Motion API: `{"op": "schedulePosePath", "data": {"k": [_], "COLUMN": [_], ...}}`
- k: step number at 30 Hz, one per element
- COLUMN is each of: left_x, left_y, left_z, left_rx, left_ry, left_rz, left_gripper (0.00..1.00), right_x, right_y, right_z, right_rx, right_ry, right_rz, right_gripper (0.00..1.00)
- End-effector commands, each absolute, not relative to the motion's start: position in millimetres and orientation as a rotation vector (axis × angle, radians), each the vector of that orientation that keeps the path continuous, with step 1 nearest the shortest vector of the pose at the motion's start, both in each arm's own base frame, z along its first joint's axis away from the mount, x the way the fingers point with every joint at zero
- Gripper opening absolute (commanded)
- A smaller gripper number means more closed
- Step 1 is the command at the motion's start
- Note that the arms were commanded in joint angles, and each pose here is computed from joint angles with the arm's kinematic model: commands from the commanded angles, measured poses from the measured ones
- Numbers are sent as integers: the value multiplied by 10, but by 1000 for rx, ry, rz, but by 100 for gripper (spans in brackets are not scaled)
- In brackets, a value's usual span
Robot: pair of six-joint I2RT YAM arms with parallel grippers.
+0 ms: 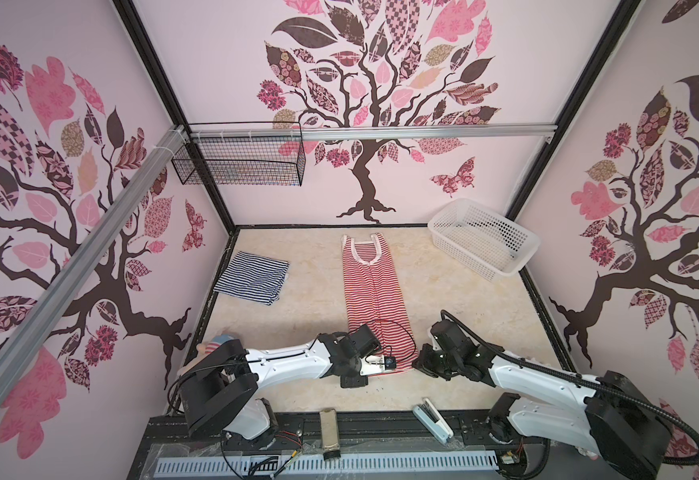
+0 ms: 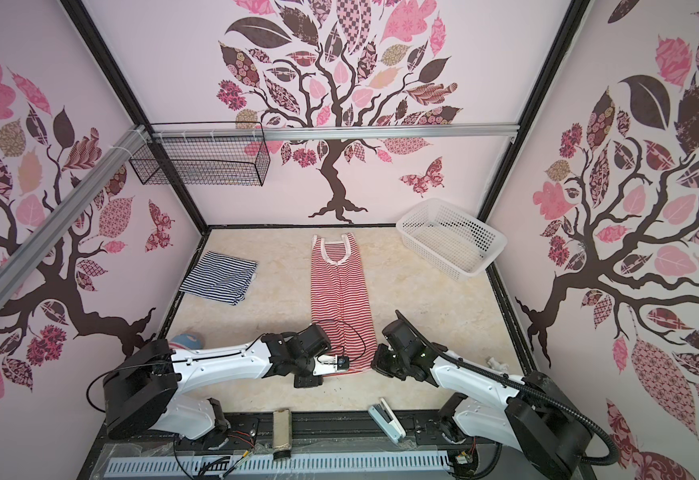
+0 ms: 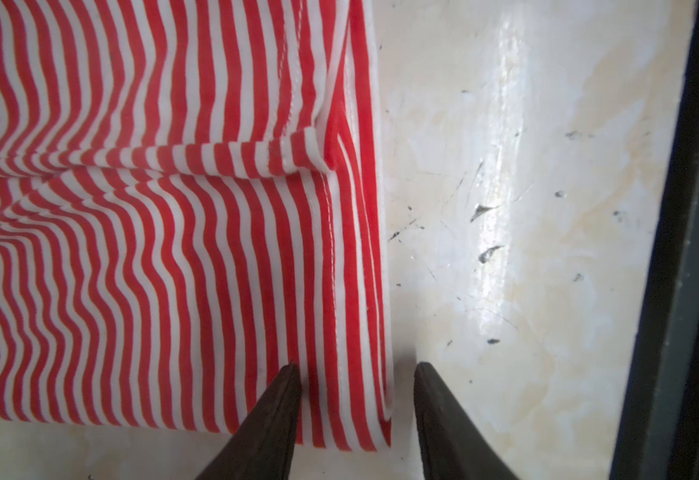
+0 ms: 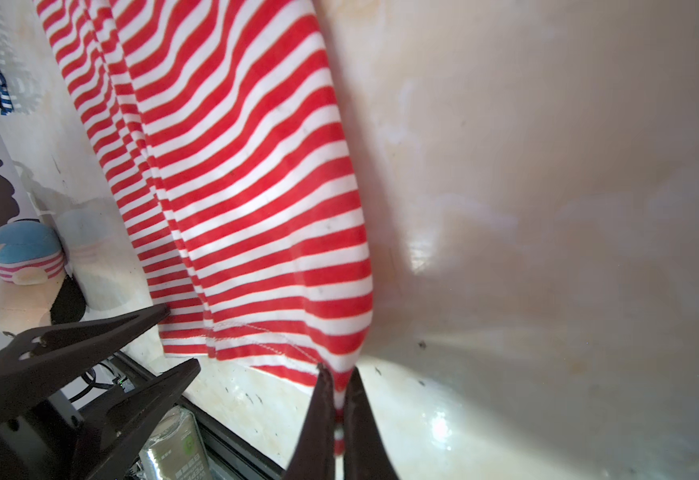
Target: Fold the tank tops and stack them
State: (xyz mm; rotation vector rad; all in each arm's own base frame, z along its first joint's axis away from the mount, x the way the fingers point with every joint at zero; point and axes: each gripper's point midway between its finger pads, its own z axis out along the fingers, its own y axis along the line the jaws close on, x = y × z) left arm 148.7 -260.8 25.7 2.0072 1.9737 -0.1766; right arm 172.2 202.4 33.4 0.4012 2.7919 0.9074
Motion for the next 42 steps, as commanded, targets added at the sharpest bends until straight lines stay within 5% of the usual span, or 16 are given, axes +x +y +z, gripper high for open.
{"op": "schedulePosePath", "data": {"k": [1,10,27,35,42], "left_x": [1470,1372,1337,1225,1066], "left_y": [-2631,-2520,-2551,-2641,-2718], "left_z": [292,140,111,271,582], "left_rx": [2021,2082,2134,2142,2160], "left_ry": [1969,1994,2047,2045,2032], "left_rz": [-195,-197,-217,-341,-495], "left_gripper": [53,59,30,0,0], "right_x": [1807,1812,1879,1878,1820], "right_y": [2058,2044,2053,2059,1995], "right_z": [430,420,594,664,858], "right_rx": [387,398,392,372,359], "right_ry": [2769,2772,2729,2714,2683], "right_rz": [900,887,898,914,928], "right_gripper": [0,0,0,0,0]}}
